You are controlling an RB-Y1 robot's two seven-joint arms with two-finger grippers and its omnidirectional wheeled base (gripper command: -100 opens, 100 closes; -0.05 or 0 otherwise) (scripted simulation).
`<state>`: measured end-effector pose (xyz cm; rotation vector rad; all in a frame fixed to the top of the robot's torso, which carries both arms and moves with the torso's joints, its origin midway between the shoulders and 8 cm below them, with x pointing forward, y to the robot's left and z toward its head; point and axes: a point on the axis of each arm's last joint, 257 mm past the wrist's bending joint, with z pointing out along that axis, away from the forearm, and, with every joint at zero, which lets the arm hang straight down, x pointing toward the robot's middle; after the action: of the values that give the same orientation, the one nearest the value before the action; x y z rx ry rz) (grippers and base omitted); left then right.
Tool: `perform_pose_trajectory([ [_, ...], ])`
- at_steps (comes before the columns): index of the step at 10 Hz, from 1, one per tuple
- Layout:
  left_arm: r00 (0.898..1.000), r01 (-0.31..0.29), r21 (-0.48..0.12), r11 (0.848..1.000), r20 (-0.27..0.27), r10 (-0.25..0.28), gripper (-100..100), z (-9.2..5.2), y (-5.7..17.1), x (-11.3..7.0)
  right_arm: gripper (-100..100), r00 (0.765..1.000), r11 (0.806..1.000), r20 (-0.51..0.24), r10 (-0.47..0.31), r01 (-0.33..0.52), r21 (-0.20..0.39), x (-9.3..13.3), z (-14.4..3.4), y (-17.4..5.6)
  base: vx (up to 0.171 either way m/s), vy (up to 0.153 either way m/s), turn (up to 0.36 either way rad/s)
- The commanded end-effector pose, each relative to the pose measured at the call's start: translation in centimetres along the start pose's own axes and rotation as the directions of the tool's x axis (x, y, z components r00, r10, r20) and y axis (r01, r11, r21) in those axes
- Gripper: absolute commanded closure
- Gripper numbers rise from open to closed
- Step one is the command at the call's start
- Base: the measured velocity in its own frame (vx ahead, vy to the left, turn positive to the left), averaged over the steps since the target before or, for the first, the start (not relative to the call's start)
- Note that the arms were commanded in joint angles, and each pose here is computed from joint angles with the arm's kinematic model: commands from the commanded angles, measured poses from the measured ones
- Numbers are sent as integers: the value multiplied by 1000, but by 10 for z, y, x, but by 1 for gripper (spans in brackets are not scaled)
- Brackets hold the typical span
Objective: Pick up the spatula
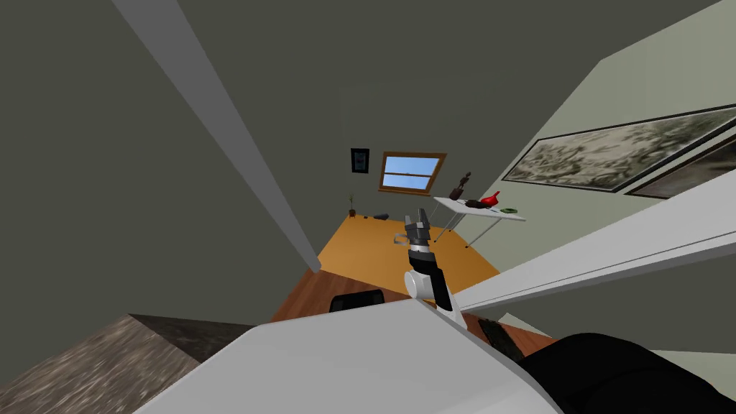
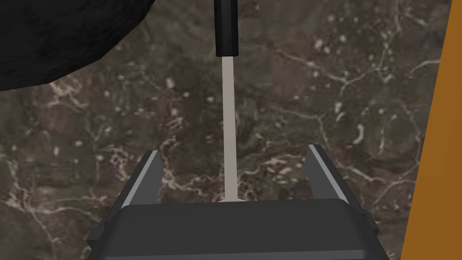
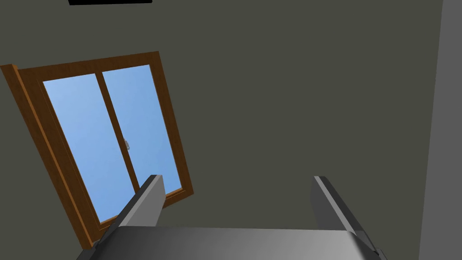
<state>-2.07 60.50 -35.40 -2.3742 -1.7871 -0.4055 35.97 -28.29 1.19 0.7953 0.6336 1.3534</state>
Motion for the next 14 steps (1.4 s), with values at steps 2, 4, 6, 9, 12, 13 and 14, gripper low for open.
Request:
perform_pose_trajectory([
  [2,1000,-29,-20,999,-11,29,-100,1,11,-5,0,1000,1000,0,0,0,0,0,0,0,67,47,101],
  [4,999,-49,-26,998,-12,48,-100,1,15,-12,0,1000,1000,0,0,0,0,0,0,0,35,23,62],
  [6,999,-47,-9,999,-5,47,-100,0,6,-16,0,1000,1000,0,0,0,0,0,0,0,34,20,44],
  [9,996,-87,-24,996,-17,87,-100,-2,17,-25,0,1000,1000,0,0,0,0,0,0,0,47,42,117],
  [12,994,-106,-9,994,-16,106,-100,-5,12,-33,0,1000,1000,0,0,0,0,0,0,0,63,44,92],
  [13,995,-102,-13,995,-16,102,-100,-5,13,-33,0,1000,1000,0,0,0,0,0,0,0,22,15,3],
  [14,994,-105,-12,994,-17,104,100,-5,13,-33,0,1000,1000,0,0,0,0,0,0,0,0,0,0],
])
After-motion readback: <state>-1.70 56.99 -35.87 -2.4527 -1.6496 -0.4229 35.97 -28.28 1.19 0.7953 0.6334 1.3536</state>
